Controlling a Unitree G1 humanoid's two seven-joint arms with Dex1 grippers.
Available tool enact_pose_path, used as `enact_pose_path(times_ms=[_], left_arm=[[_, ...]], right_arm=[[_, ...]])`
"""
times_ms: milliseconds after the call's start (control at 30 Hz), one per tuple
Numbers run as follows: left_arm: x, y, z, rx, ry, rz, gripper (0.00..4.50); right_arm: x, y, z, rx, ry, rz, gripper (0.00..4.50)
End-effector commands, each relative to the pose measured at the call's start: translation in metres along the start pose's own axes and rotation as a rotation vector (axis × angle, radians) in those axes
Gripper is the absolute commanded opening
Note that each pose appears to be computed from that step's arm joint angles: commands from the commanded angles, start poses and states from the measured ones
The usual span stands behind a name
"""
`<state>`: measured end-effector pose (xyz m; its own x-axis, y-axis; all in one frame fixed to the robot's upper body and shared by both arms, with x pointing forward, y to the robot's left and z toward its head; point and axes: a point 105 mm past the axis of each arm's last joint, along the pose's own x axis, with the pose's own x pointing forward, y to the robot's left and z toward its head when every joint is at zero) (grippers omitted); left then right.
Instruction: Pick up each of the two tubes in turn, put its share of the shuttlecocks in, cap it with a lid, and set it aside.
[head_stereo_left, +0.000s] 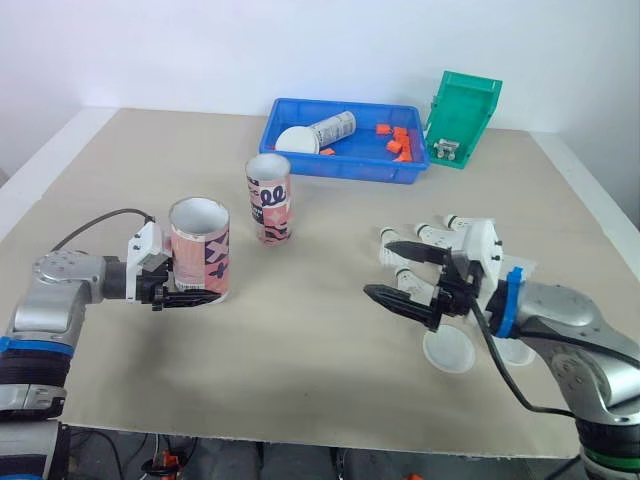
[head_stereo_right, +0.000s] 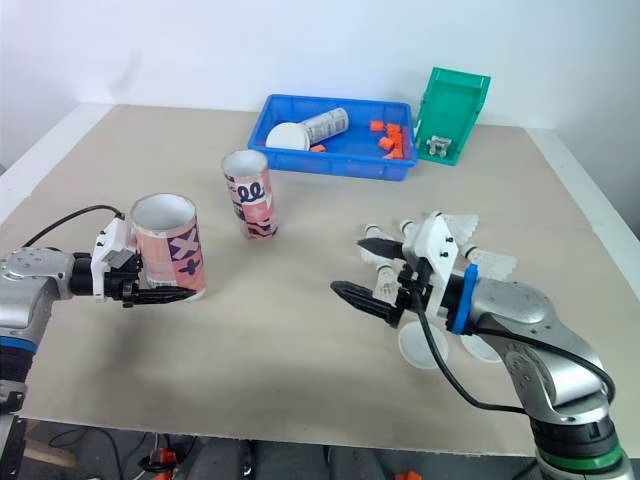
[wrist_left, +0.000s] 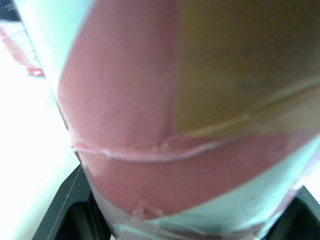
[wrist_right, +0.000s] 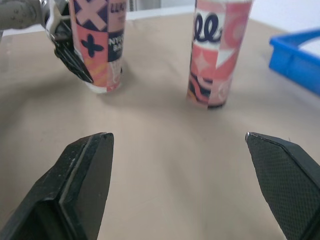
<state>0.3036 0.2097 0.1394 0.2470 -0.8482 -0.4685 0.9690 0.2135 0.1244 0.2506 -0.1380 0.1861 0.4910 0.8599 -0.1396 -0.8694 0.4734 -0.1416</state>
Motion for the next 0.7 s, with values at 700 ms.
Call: enact_pose_path(times_ms=[700], left_arm=[[-0.007,-0.014,-0.014,0.112,0.323,-0.209,2.79]], right_arm=[[-0.010,0.012,-0.051,0.169,0.135,-0.352,4.50]])
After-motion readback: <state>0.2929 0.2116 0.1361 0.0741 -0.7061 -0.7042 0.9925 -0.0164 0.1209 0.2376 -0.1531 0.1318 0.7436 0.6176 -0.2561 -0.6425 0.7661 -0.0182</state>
